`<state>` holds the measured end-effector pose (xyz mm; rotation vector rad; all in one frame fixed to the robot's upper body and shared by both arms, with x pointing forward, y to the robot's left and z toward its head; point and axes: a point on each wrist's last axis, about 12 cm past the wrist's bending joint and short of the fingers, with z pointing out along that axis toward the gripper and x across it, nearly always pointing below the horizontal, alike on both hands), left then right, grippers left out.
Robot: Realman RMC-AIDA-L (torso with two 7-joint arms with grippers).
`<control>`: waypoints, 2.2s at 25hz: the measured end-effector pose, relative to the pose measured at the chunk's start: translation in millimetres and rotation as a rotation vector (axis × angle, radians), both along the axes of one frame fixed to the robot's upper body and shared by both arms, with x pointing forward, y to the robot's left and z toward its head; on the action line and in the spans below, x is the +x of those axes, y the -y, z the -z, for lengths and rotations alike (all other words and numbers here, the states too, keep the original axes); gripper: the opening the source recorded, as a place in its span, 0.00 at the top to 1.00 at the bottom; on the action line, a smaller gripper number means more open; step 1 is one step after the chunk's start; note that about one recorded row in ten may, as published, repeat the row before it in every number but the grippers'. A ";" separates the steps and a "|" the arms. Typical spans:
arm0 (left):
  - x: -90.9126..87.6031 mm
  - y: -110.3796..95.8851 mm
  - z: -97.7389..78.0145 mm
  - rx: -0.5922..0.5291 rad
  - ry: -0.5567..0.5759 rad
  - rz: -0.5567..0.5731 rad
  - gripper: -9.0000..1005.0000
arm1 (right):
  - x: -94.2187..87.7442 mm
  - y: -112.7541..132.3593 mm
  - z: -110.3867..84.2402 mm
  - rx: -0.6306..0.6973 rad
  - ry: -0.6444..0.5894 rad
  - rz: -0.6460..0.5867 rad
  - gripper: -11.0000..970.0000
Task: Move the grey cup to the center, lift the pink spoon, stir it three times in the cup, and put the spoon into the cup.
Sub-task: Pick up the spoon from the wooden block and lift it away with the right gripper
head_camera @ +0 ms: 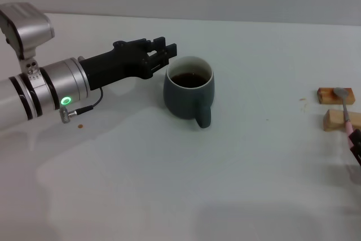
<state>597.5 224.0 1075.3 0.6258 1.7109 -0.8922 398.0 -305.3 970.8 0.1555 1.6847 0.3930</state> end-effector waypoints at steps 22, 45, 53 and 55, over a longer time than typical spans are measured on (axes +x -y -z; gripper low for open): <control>4.8 4.7 1.7 0.028 -0.010 -0.017 0.65 | 16.8 -6.9 0.7 -0.025 -0.024 -0.065 0.40; 2.1 7.4 5.5 0.025 -0.021 -0.022 0.65 | 12.2 -5.3 4.8 -0.027 -0.055 -0.057 0.48; 0.9 7.8 6.7 0.021 -0.025 -0.025 0.65 | 10.6 -5.3 5.3 -0.017 -0.058 -0.047 0.50; 0.7 8.2 6.9 0.021 -0.025 -0.024 0.65 | 10.4 -5.7 5.4 -0.016 -0.058 -0.046 0.51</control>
